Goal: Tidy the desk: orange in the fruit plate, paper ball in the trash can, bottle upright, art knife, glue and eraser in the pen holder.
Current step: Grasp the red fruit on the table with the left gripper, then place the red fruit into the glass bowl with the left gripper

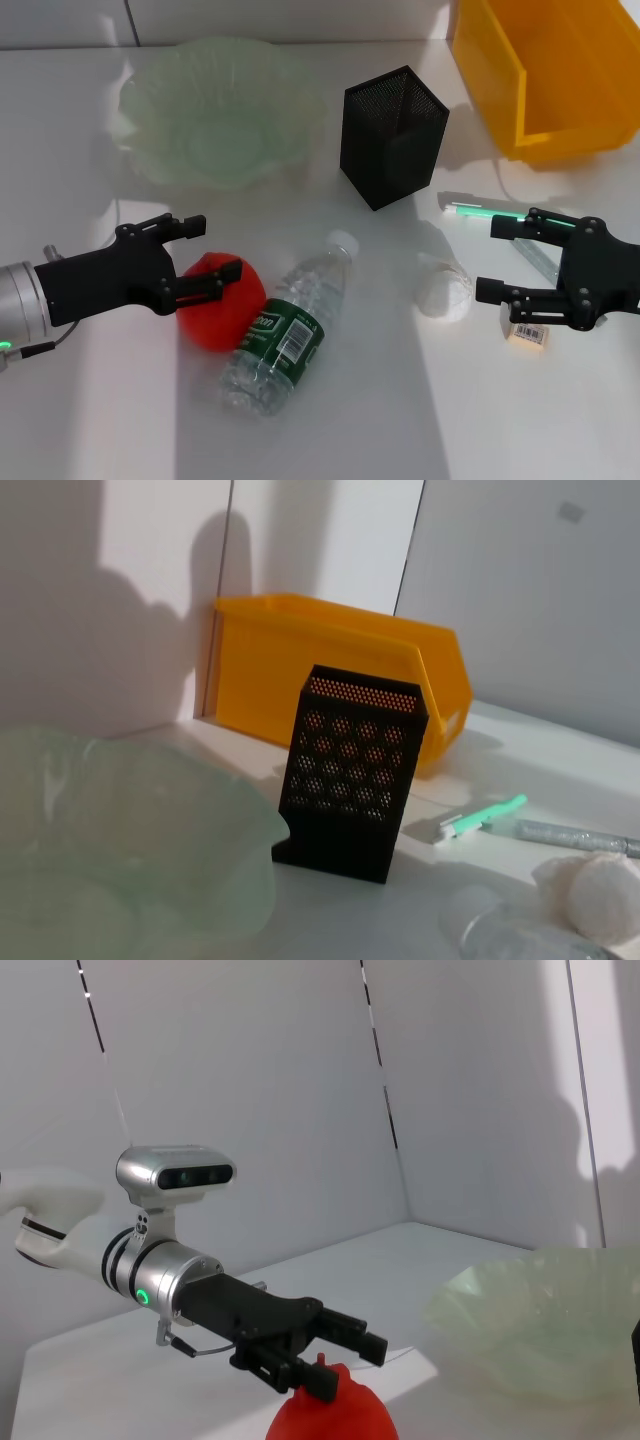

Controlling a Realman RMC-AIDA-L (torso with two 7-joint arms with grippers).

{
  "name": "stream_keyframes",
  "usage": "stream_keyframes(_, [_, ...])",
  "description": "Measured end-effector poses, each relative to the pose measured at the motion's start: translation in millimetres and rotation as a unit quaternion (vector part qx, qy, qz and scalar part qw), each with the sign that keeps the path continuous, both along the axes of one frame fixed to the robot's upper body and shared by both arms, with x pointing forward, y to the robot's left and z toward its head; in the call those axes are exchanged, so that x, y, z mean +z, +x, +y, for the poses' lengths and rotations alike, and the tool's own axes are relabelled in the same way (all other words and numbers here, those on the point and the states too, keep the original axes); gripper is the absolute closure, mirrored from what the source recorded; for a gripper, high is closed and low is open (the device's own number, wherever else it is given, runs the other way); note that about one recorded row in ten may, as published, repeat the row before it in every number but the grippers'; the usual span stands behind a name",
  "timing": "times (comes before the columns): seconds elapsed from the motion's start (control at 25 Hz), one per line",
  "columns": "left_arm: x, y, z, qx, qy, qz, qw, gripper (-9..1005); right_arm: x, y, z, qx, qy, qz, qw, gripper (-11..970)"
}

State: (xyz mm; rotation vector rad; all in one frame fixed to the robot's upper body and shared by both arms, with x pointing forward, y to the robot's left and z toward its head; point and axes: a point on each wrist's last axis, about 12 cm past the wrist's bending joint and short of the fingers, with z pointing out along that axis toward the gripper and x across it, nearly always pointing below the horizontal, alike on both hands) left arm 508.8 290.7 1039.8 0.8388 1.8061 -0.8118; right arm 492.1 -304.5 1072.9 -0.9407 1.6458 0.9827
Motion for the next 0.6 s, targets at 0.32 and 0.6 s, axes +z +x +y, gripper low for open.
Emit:
stream_keyframes(0.32, [-8.0, -5.3, 2.3, -0.027, 0.048, 0.008, 0.998, 262, 0.0, -1.0, -1.1, -0.003, 0.002, 0.0, 1.0, 123])
stream_keyframes(0.6, [-5.3, -7.0, 2.0, -0.032, 0.042, -0.007, 0.999, 433, -0.7, -2.4, -2.1, -0.005, 0.003, 0.002, 1.0, 123])
